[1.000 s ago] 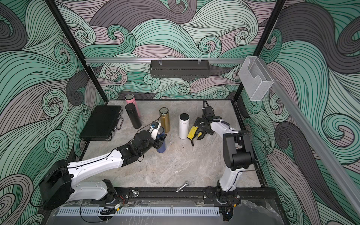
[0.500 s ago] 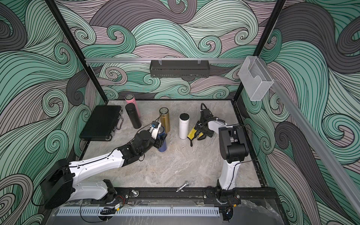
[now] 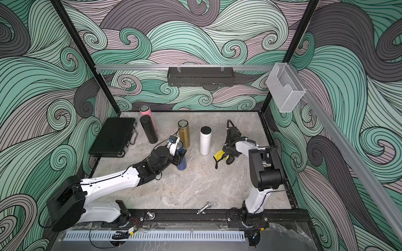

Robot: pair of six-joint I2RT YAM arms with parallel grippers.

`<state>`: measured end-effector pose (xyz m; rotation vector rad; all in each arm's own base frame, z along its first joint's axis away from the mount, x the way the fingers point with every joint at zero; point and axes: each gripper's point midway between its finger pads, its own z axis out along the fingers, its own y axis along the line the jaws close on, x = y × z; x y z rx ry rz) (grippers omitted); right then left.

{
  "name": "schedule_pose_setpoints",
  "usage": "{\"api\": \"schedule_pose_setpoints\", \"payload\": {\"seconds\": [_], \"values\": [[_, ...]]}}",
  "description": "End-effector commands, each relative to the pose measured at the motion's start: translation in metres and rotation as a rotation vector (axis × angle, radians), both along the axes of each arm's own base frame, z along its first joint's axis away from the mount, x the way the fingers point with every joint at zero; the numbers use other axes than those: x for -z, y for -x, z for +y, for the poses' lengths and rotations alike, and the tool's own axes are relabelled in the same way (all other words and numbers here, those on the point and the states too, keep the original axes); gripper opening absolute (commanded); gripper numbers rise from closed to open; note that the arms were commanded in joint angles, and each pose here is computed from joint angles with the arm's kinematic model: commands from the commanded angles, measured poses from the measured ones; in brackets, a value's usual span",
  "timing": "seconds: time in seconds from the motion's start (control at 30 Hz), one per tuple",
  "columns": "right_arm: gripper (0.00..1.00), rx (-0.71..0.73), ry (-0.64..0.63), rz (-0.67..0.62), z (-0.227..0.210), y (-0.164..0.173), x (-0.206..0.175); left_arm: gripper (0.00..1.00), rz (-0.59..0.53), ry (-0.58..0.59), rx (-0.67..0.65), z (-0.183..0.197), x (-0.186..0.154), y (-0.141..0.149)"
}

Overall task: Wipe the surface of the thermos
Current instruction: Pick up the cleaning item at the center of the board, then wipe the dirt from the surface of the thermos.

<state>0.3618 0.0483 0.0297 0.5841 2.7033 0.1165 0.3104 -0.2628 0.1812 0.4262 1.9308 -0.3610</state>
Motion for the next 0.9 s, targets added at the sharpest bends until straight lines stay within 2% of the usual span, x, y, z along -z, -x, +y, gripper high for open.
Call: {"api": "schedule_pose_setpoints", "payload": {"seconds": [0.0, 0.13, 0.3, 0.47, 0.6, 0.73, 0.87], "values": [[0.00, -0.116, -0.086, -0.029, 0.019, 0.035, -0.027, 0.00, -0.018, 0.080, -0.067, 0.010, -0.021, -0.008], [0.00, -0.351, -0.330, -0.152, 0.072, 0.076, -0.067, 0.00, 0.044, 0.161, -0.108, 0.027, -0.025, -0.011], [0.00, -0.676, -0.475, -0.231, 0.141, 0.132, -0.110, 0.00, 0.086, 0.204, -0.121, 0.031, -0.034, -0.012], [0.00, -0.939, -0.607, -0.256, 0.211, 0.163, -0.129, 0.00, 0.112, 0.210, -0.130, 0.029, -0.032, -0.015], [0.00, -1.037, -0.600, -0.230, 0.251, 0.166, -0.126, 0.00, 0.118, 0.224, -0.139, 0.028, -0.028, -0.017], [0.00, -1.058, -0.634, -0.357, 0.286, 0.146, -0.144, 0.00, 0.137, 0.234, -0.156, 0.028, -0.021, -0.019], [0.00, -0.999, -0.562, -0.465, 0.299, 0.115, -0.148, 0.00, 0.149, 0.250, -0.165, 0.027, -0.020, -0.019]]}}
